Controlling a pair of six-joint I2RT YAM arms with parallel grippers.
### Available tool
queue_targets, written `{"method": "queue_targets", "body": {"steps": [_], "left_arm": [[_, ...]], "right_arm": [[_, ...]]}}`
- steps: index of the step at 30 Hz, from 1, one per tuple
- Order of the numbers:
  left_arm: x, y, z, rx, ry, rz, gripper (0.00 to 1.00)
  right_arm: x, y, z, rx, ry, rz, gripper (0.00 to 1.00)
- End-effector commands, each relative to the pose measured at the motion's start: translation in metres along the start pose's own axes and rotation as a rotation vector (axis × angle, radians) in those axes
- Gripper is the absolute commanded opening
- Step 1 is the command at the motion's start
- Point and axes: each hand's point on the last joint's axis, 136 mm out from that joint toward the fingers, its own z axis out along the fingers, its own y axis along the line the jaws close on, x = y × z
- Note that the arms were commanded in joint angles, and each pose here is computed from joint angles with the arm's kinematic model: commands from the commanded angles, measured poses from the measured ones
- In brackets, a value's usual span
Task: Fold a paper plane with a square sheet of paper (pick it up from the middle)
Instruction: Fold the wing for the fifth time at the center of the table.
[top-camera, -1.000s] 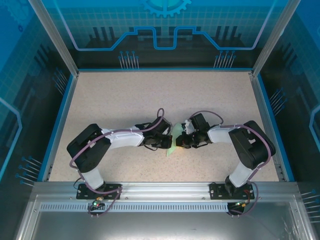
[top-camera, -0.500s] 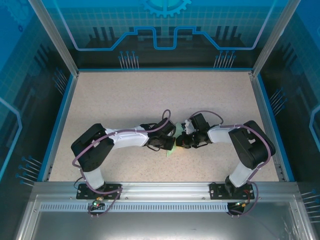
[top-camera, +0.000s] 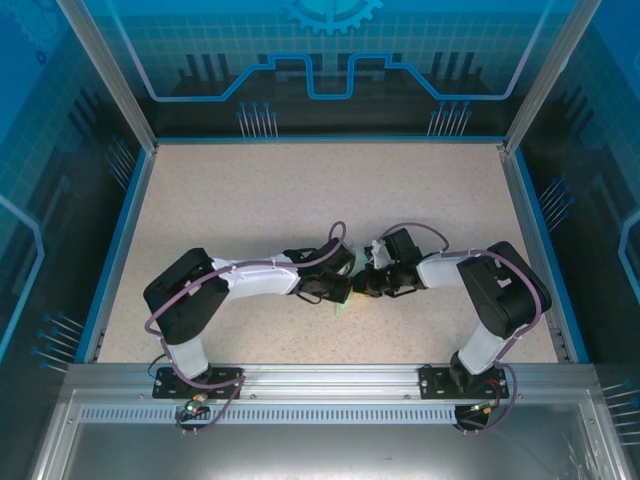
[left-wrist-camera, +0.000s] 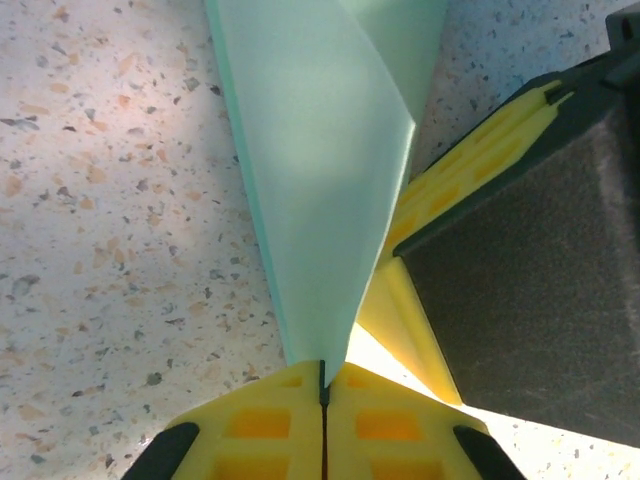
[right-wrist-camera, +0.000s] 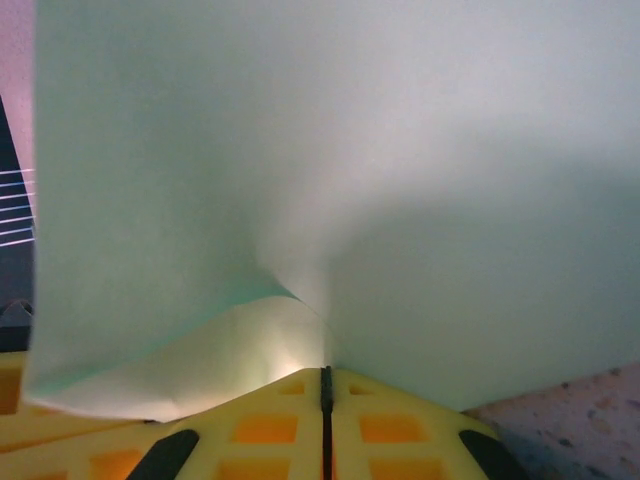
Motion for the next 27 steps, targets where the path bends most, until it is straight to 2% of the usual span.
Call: {"method": "queue_targets", "body": {"steps": [1, 11, 19, 27], "left_arm": [[0.002, -0.004, 0.005, -0.012, 0.017, 0.045, 0.07], [0.0, -0.013, 0.004, 0.05, -0.005, 0.041, 0.12], [0.006, 0.001, 0.01, -0.016, 0.021, 0.051, 0.1], [0.004, 0.0, 0.011, -0.018, 0.017, 0.057, 0.09]], "right_arm": [[0.017, -0.023, 0.008, 0.043, 0.041, 0.059, 0.08], [0.018, -0.024, 0.007, 0.021, 0.038, 0.069, 0.07], [0.013, -0.01, -0.004, -0.01, 0.013, 0.06, 0.07], [0.015, -0.008, -0.01, 0.001, 0.002, 0.054, 0.07]]}}
